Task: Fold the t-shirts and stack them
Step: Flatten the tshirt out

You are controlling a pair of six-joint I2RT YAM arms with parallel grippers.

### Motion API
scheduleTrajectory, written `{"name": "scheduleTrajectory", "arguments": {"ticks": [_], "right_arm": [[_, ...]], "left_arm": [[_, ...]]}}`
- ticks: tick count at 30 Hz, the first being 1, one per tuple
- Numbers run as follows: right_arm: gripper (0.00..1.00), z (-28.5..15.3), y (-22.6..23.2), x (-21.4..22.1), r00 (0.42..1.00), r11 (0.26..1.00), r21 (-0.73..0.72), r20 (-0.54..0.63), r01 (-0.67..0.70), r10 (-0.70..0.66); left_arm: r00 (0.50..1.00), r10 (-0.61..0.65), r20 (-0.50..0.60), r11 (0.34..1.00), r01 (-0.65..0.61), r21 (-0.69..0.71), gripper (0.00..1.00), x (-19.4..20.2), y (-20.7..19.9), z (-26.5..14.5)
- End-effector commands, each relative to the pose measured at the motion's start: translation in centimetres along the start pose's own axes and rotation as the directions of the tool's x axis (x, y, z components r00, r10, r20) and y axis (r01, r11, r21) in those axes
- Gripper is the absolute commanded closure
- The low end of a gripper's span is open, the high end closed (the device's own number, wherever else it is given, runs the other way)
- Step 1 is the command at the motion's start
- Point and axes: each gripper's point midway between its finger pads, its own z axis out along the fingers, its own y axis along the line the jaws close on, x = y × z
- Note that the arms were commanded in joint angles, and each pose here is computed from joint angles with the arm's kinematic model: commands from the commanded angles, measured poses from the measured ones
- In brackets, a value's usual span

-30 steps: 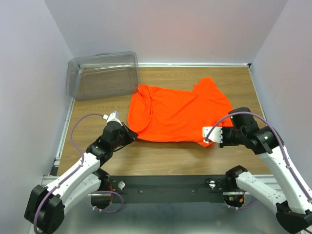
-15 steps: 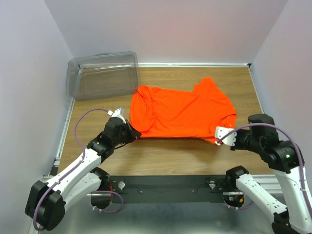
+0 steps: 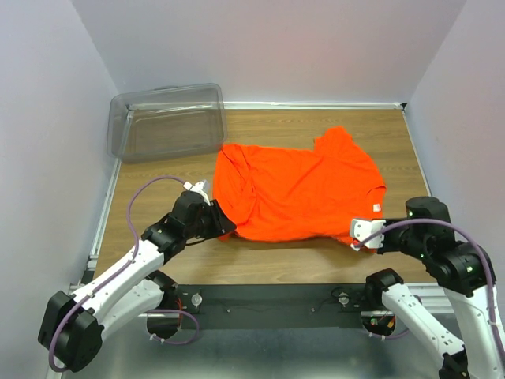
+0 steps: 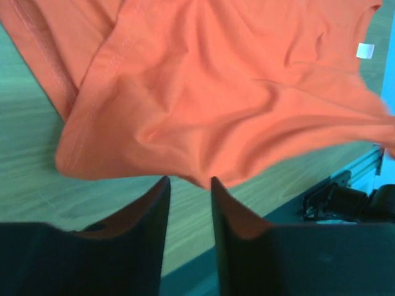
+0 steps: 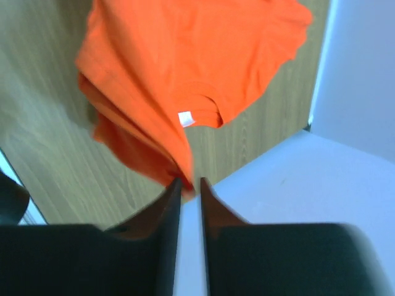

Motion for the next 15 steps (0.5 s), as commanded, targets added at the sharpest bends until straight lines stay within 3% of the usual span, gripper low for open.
{"name": "scheduleTrajectory", "arguments": {"ticks": [1, 4, 7, 12, 15], "right_arm": [[0.53, 0.8, 2.8, 0.7, 1.000, 0.996, -0.094, -0.013, 0.005, -0.007], [0.40, 0.9, 2.1, -0.5, 0.999, 0.992, -0.119, 0.026, -0.044, 0.048], [0.11, 1.9, 1.1, -1.4, 0.989, 0.981, -0.136, 0.031, -0.139, 0.144], [0.09, 7.4, -0.3, -1.3, 0.932, 0.927, -0.101, -0.028, -0.362, 0.361], [0.08, 11.2, -1.6, -1.0, 0.835, 0.835, -0.022, -0.042, -0.549, 0.548]], "left_arm": [[0.997, 0.030, -0.075, 1.000, -0.029, 0.011, 0.51, 1.0, -0.7, -1.2], [0.998, 0.050, -0.025, 0.998, -0.051, -0.028, 0.38, -0.6, -1.0, -2.2], [0.998, 0.067, 0.022, 0.993, -0.064, -0.103, 0.32, -1.8, -0.2, -3.0], [0.998, 0.047, 0.037, 0.989, -0.041, -0.139, 0.29, -1.9, 0.9, -1.6], [0.995, -0.015, 0.096, 0.964, 0.040, -0.261, 0.29, -2.7, 3.0, -0.7]]}}
